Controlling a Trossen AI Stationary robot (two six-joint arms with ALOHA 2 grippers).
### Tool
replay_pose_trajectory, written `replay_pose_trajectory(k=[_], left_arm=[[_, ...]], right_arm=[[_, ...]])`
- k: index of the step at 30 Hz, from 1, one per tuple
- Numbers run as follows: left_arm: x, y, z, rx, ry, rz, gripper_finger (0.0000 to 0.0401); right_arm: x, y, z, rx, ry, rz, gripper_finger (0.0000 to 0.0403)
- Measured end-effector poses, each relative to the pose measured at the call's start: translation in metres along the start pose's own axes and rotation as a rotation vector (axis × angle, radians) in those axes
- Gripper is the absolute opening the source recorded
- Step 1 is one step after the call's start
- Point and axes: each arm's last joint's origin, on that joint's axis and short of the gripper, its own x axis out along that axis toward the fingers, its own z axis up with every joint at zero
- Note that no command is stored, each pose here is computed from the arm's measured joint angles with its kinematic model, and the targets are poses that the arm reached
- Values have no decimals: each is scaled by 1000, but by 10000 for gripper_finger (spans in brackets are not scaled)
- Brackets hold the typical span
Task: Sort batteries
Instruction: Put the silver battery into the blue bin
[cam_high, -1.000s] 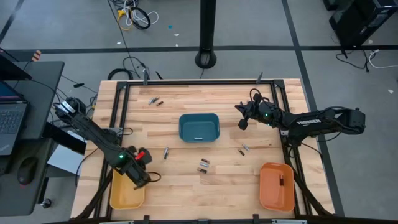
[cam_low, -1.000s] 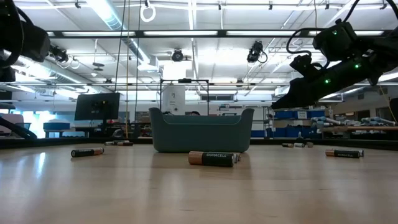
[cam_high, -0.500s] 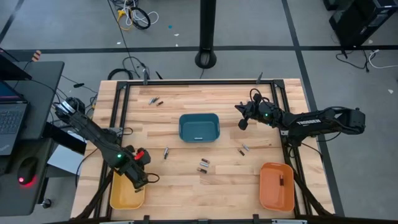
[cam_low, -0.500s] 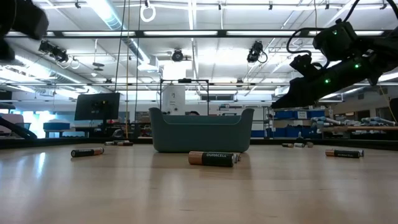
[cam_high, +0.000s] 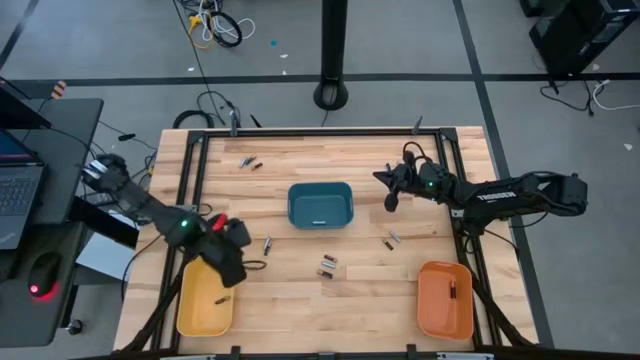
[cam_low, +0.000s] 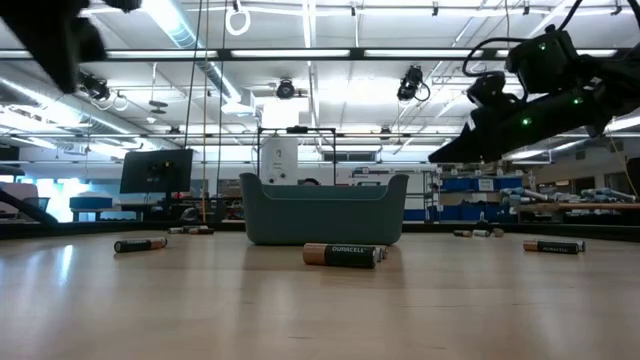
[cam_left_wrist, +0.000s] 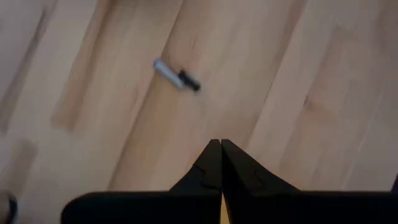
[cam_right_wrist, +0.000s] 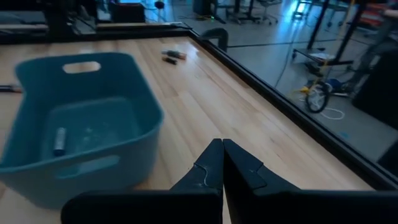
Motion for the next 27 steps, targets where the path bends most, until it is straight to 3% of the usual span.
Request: replay_pose_trajectory(k=[7,16,27], left_arm=[[8,23,41,204,-100,-23,2],[11,45,83,466,-345,-23,1],[71,61,72,544,-556,-272,2]], right_arm=[[-1,9,1,45,-3,49,10],[0,53,26,-3,-18,189,11],[15,101,45,-22,29,258,16]])
